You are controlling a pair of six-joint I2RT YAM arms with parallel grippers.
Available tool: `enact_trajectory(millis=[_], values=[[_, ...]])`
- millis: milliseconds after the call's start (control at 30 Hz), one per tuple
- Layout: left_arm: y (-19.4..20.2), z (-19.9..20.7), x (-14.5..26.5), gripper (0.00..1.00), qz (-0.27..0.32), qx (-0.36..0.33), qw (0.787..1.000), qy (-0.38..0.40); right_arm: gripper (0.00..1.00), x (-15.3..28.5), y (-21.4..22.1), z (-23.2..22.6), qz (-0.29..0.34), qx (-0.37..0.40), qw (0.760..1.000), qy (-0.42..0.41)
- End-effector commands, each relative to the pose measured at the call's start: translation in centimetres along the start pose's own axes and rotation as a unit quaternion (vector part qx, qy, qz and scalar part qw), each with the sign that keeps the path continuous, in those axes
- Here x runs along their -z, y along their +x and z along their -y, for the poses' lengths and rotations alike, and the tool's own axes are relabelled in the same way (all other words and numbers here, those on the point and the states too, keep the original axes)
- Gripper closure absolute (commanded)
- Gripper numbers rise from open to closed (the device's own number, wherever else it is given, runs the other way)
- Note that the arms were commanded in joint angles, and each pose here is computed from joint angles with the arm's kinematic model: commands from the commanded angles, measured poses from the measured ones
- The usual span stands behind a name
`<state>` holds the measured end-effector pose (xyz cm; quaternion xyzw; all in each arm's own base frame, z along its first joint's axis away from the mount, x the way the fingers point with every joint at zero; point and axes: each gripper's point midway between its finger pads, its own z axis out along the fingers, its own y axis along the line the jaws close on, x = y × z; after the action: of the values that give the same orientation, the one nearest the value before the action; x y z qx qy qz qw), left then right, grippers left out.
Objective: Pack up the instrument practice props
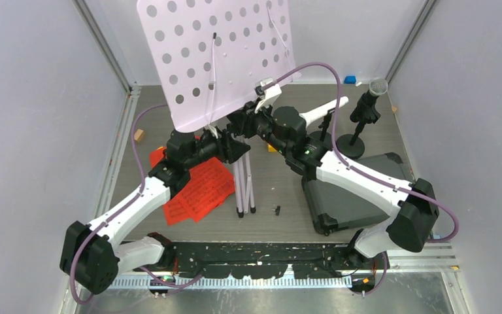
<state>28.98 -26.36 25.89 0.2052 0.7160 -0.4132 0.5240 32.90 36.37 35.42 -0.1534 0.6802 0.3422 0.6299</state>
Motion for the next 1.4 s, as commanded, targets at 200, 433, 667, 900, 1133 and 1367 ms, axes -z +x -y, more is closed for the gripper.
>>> enact_trajectory(millis=[200, 433, 667, 900, 1133, 1367], values=[[-1.2, 0.2, 1.6, 1.0, 0.039, 0.038, 0.998, -0.028, 1.0, -0.8, -7.6, 0.2, 0.114, -0.074, 0.99, 0.036], [0.8, -0.9, 0.9, 1.0, 0.021, 0.069, 0.996, -0.043, 1.0, -2.1, -5.8, 1.4, 0.087, -0.071, 0.991, 0.074], [2.2, -2.1, -0.2, 1.0, 0.002, 0.08, 0.995, -0.054, 1.0, -3.3, -3.8, 3.3, 0.071, -0.062, 0.989, 0.114], [3.9, -3.8, -0.7, 1.0, -0.018, 0.094, 0.992, -0.084, 1.0, -4.3, -1.7, 6.5, 0.052, -0.071, 0.983, 0.162], [5.5, -6.1, -1.0, 1.0, -0.035, 0.111, 0.987, -0.115, 1.0, -5.4, 0.0, 8.8, 0.039, -0.082, 0.977, 0.192], [7.0, -7.7, -2.0, 1.0, -0.062, 0.141, 0.981, -0.12, 1.0, -6.8, 3.0, 11.0, 0.015, -0.093, 0.973, 0.213]])
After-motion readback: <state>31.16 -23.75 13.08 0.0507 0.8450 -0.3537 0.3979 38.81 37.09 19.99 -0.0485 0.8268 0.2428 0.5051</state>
